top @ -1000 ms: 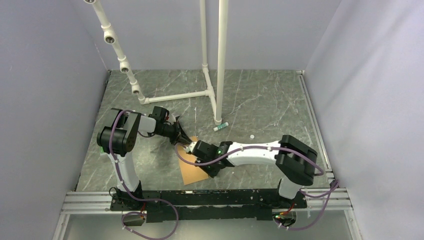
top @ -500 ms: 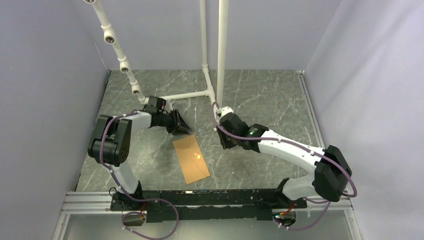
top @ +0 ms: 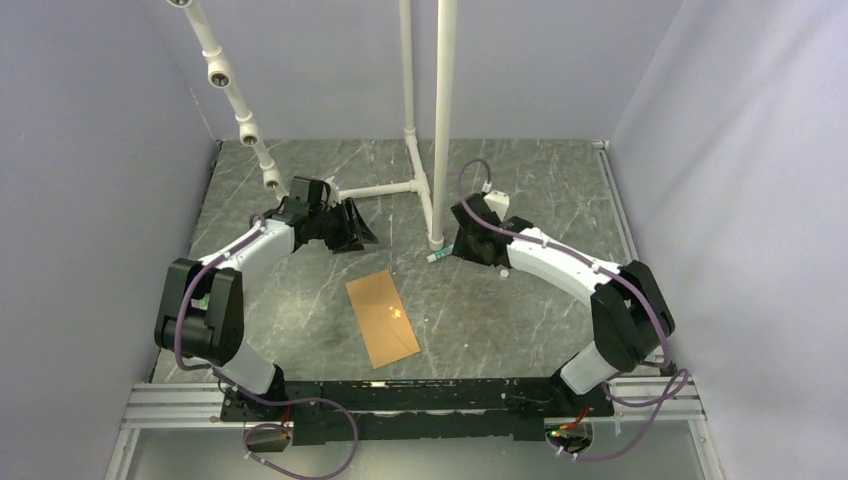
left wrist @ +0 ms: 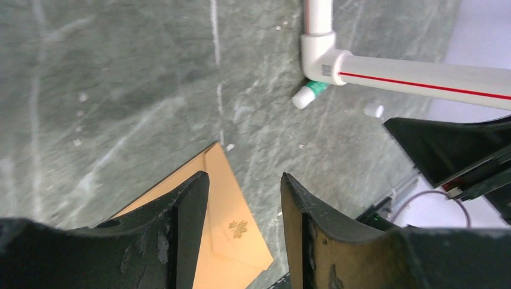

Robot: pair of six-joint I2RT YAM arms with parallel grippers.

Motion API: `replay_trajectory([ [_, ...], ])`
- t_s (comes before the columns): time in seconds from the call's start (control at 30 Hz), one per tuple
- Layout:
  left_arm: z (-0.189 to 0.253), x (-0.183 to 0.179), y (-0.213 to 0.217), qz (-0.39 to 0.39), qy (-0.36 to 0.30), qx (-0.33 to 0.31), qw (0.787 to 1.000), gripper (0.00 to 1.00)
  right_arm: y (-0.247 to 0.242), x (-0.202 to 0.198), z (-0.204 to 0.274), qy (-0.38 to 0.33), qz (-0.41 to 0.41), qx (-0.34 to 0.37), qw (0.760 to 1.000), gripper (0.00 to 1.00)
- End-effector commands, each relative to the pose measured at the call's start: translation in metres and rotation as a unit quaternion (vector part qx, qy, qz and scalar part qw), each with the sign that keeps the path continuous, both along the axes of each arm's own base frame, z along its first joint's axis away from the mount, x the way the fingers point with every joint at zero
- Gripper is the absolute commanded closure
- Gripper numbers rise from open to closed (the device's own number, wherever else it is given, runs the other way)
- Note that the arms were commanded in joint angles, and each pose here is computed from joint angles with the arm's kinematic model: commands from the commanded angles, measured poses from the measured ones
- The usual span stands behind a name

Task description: Place the letter into the envelope and seal it

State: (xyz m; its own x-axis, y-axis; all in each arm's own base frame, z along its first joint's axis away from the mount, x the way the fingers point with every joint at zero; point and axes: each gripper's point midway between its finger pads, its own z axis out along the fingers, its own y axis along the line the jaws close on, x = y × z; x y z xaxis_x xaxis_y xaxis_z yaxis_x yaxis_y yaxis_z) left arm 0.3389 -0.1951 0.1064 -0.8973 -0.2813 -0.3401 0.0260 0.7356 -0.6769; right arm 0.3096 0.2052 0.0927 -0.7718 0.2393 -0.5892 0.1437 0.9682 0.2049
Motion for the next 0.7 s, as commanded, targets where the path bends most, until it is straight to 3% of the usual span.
replay_trajectory([
  [0.0,0.008,0.002,0.022,0.033,-0.021,0.062,0.997,0.48,-0.010,0.031,0.009,0.006,-0.132,0.064,0.989,0.55],
  [0.23,0.008,-0.004,0.030,0.039,-0.021,0.082,0.996,0.48,-0.004,0.049,-0.015,0.064,-0.208,0.069,0.974,0.58],
  [0.4,0.005,-0.008,0.034,0.040,-0.020,0.089,0.995,0.49,-0.002,0.063,-0.019,0.068,-0.247,0.079,0.963,0.57],
  [0.67,0.000,-0.012,0.039,0.041,-0.016,0.100,0.994,0.49,0.006,0.058,-0.050,0.141,-0.285,0.080,0.945,0.56],
])
